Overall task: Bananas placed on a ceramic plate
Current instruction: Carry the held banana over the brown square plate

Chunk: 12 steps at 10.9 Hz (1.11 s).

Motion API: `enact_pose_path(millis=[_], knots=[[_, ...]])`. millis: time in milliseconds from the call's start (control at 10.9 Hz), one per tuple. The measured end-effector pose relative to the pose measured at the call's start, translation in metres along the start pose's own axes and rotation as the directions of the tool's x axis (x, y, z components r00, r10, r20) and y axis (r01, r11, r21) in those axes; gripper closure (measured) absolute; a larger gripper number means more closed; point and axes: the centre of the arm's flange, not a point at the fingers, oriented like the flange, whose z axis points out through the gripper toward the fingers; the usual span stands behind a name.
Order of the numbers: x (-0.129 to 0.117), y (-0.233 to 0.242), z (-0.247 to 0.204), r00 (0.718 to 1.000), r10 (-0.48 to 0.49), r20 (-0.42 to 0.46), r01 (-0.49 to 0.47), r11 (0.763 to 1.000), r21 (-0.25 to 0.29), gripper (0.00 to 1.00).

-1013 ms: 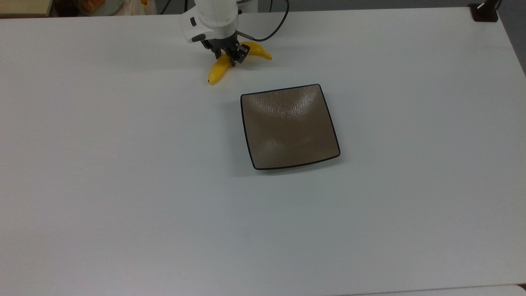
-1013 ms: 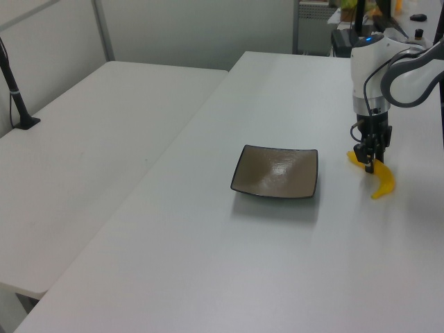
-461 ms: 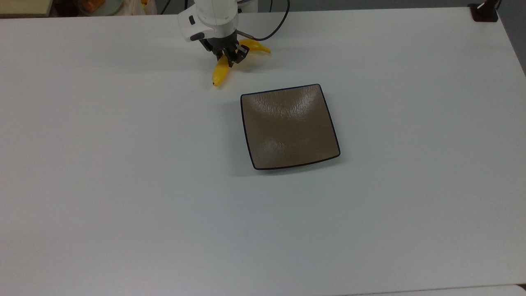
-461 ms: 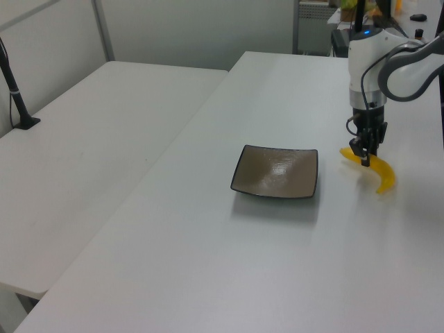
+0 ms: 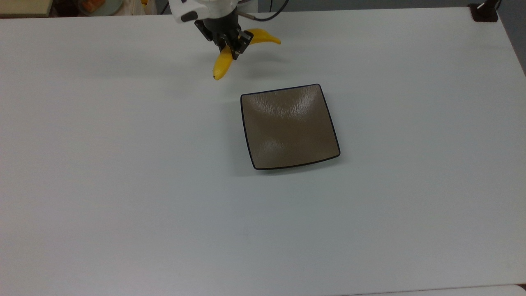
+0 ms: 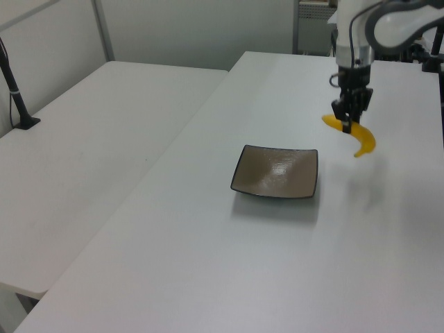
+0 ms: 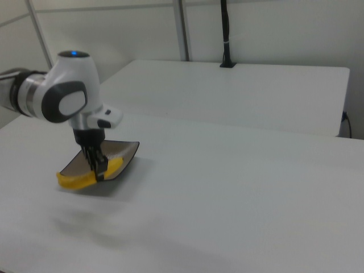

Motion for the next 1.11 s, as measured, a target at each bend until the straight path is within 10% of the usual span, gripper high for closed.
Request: enact_pose_path(millis=[461,1105], knots=[[0.015,-0.033,-0.081,0.988,-0.129,-0.084,0.146,0.958,0.249,0.68],[0.058,-0.051,-0.012,0.846,-0.493,-0.203,0.533,0.783,0.320,0.68]])
